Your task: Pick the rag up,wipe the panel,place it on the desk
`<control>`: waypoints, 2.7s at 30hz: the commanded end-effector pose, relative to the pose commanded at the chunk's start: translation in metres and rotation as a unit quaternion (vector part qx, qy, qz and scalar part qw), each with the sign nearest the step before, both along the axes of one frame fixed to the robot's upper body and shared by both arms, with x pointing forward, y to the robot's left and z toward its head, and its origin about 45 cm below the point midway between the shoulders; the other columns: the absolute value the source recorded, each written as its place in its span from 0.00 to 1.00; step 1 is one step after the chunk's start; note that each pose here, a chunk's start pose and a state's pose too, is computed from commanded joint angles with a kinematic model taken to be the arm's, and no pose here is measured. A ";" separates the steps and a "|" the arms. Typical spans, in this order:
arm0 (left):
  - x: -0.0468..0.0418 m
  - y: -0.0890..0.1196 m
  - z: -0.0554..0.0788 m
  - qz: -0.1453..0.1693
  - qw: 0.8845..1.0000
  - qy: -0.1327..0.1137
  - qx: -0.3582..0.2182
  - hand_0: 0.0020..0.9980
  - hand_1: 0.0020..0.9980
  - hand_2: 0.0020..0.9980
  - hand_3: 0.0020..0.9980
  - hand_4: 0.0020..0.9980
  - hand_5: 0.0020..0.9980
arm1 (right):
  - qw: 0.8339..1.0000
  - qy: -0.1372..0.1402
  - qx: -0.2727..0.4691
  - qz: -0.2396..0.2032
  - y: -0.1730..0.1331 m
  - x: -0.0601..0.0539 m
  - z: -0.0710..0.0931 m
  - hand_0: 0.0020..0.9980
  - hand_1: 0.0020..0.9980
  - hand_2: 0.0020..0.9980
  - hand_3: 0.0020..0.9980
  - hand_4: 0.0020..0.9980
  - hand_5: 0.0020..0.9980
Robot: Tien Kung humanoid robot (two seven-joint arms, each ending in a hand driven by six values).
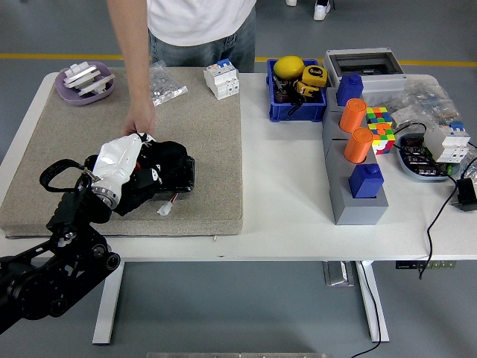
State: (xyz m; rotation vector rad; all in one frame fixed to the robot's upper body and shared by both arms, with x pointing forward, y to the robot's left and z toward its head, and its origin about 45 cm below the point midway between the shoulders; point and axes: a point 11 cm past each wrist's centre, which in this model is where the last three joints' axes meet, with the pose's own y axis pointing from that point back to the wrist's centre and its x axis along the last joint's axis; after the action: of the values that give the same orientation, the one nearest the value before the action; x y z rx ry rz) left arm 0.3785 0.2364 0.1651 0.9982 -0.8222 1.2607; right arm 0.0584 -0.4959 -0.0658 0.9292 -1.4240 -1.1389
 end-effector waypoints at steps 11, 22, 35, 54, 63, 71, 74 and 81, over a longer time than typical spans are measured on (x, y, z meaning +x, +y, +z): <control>-0.0006 -0.026 0.003 -0.033 0.999 -0.002 -0.001 0.18 0.23 0.54 0.54 0.26 0.00 | 1.000 -0.001 0.000 -0.001 0.000 0.001 0.000 0.77 0.70 0.71 0.68 1.00 0.52; -0.0005 -0.011 -0.001 -0.015 1.000 0.001 0.011 0.18 0.23 0.55 0.54 0.27 0.00 | 1.000 -0.003 0.001 -0.001 0.001 0.002 0.000 0.77 0.70 0.71 0.69 1.00 0.52; 0.0064 0.038 0.002 0.048 0.998 -0.001 0.032 0.18 0.24 0.54 0.54 0.27 0.00 | 1.000 -0.005 0.001 -0.002 0.000 0.002 0.000 0.77 0.70 0.71 0.69 1.00 0.52; 0.0087 0.105 0.012 0.123 0.991 -0.014 0.055 0.18 0.24 0.54 0.54 0.27 0.00 | 1.000 -0.005 0.001 -0.004 -0.001 -0.001 0.000 0.77 0.70 0.71 0.68 1.00 0.52; 0.0026 0.137 0.014 0.157 0.985 -0.015 0.065 0.18 0.23 0.54 0.54 0.26 0.00 | 1.000 -0.004 0.001 -0.006 -0.001 -0.003 0.000 0.77 0.70 0.71 0.68 1.00 0.52; -0.0019 0.163 0.018 0.191 0.979 -0.021 0.066 0.18 0.23 0.54 0.54 0.26 0.00 | 1.000 -0.003 0.001 -0.006 -0.001 -0.004 0.000 0.77 0.70 0.71 0.68 1.00 0.52; -0.0015 0.173 0.021 0.204 0.976 -0.028 0.064 0.18 0.23 0.54 0.54 0.26 0.00 | 1.000 -0.004 0.002 -0.005 -0.001 -0.004 0.000 0.77 0.70 0.71 0.68 1.00 0.52; 0.0002 0.196 0.020 0.219 0.973 -0.045 0.052 0.18 0.23 0.54 0.53 0.25 0.00 | 1.000 -0.004 0.003 -0.003 0.000 -0.003 0.000 0.77 0.70 0.71 0.68 1.00 0.52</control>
State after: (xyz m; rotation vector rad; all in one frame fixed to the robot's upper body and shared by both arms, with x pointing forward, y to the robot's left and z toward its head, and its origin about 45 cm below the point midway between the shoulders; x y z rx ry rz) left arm 0.3787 0.4323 0.1851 1.2609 -0.7671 1.6605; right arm 0.0556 -0.4956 -0.0662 0.9357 -1.4319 -1.1443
